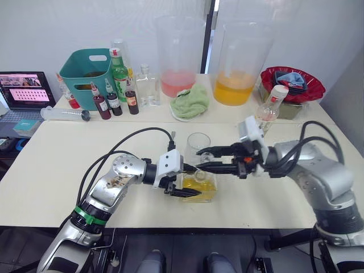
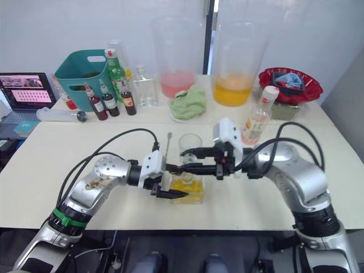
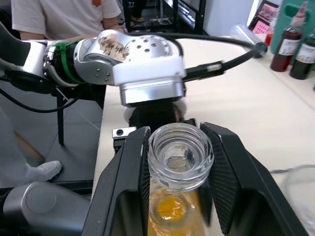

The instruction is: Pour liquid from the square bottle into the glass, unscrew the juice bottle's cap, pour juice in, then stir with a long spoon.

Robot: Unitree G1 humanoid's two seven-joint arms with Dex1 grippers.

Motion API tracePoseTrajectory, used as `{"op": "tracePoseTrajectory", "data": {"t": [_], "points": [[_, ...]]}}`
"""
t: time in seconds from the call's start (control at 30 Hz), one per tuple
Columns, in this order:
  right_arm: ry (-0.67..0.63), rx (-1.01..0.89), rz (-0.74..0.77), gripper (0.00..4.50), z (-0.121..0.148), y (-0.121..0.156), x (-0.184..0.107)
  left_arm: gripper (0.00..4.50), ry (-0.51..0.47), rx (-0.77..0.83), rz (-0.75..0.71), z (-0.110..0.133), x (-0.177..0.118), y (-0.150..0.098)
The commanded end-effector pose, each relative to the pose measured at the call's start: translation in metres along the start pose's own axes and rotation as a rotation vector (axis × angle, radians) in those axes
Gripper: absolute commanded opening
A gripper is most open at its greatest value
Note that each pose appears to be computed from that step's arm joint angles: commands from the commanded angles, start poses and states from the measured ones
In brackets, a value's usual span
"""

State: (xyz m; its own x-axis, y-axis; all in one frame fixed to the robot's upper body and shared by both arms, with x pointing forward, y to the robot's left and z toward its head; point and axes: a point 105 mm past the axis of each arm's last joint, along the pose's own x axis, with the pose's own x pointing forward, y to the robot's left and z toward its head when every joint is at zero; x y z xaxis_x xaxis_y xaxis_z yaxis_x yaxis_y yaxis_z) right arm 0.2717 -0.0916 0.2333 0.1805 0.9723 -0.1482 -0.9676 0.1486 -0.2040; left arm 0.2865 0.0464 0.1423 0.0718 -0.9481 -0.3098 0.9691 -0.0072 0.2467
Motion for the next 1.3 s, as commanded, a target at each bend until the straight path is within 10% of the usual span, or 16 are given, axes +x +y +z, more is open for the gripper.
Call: {"op": "tracePoseTrajectory", "data": {"t": [0.03,0.57,0.87,1.27,1.3], "points": [[0.009,-0.051,-0.123,1.09,0.014,-0.022,-0.03,2.77,0.038,-0.029,-0.033,-0.011,0.006,-0.008],[0.14,0.094,-0.918,1.09,-0.085,-0.121,-0.198,2.77,-0.028,-0.047,0.003,0.003,0.006,-0.006],[0.177,0.198,-1.095,1.09,-0.148,-0.121,-0.214,2.77,-0.024,-0.043,0.017,0.005,0.003,-0.006],[0.141,0.298,-1.097,1.09,-0.168,-0.114,-0.208,2.77,-0.019,-0.041,0.027,0.004,0.002,-0.004],[0.124,0.298,-1.098,1.59,-0.166,-0.115,-0.208,2.77,-0.022,-0.04,0.015,0.004,0.003,-0.006]]}}
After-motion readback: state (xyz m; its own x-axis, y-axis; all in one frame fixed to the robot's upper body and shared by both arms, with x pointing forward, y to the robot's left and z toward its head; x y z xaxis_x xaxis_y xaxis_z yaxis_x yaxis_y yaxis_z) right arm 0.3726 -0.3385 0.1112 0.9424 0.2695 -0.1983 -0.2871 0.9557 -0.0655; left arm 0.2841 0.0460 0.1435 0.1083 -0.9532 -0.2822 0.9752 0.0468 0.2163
